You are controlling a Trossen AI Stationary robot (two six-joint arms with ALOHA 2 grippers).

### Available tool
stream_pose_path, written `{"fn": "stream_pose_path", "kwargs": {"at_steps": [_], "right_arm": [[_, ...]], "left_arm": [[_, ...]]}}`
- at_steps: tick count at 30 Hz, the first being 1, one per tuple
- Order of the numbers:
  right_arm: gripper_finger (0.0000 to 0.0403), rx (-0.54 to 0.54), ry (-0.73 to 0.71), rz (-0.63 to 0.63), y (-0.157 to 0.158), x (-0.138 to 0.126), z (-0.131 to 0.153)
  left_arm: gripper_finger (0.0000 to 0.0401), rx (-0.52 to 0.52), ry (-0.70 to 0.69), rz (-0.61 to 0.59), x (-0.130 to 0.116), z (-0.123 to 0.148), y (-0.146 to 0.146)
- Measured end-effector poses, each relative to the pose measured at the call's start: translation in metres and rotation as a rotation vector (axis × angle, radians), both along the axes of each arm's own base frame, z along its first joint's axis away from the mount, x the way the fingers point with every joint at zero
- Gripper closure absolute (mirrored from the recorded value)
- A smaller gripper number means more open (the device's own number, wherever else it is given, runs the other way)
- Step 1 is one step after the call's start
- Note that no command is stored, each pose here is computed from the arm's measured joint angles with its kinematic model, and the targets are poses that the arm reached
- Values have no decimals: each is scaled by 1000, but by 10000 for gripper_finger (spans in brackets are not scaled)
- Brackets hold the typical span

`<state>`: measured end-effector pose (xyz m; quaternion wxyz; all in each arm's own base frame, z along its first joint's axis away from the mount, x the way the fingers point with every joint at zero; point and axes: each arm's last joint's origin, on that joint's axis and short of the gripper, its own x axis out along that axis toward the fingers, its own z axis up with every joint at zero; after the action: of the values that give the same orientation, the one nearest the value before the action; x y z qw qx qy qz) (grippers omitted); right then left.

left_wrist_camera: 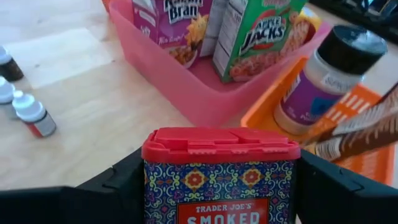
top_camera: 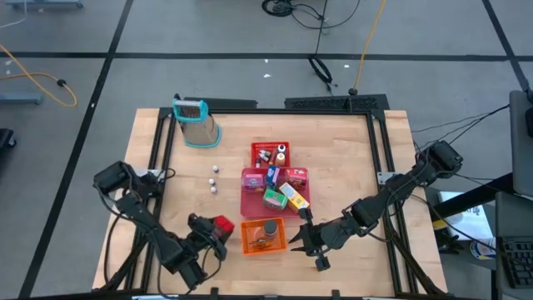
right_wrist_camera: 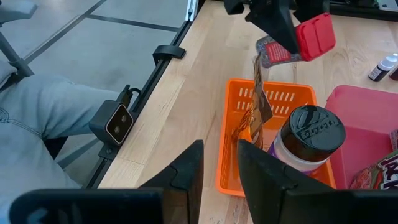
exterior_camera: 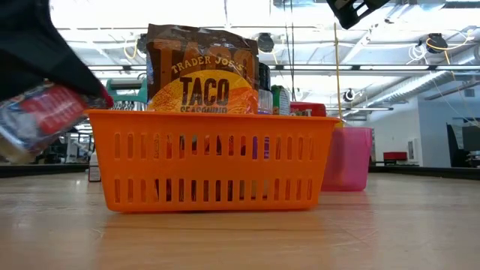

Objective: Pick & Place Kitchen Items
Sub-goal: Put the red seasoning can into the orange bin

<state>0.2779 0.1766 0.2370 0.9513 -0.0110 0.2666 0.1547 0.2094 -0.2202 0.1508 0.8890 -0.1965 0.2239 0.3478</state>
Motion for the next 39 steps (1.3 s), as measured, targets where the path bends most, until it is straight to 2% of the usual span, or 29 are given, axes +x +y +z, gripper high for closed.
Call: {"fn": "stream_pose_path", "kwargs": {"at_steps": [5,15,19,25,30,35,39], "right_arm": [[314,0,0,0,0,0,0],[314,0,0,0,0,0,0],[314,0,0,0,0,0,0],[314,0,0,0,0,0,0],[314,0,0,0,0,0,0],[314,0,0,0,0,0,0],[314,0,0,0,0,0,0]], "left_arm": [[117,28,-23,4,3,3,3],[98,76,-89,-50,18,28,10],[117,153,-104,-79,30,36,14],[113,239,-102,-103,52,42,21],[94,225,-92,-147,70,47,27],[117,197,-68,-210,81,47,30],[117,197,-63,-209,84,41,30]]}}
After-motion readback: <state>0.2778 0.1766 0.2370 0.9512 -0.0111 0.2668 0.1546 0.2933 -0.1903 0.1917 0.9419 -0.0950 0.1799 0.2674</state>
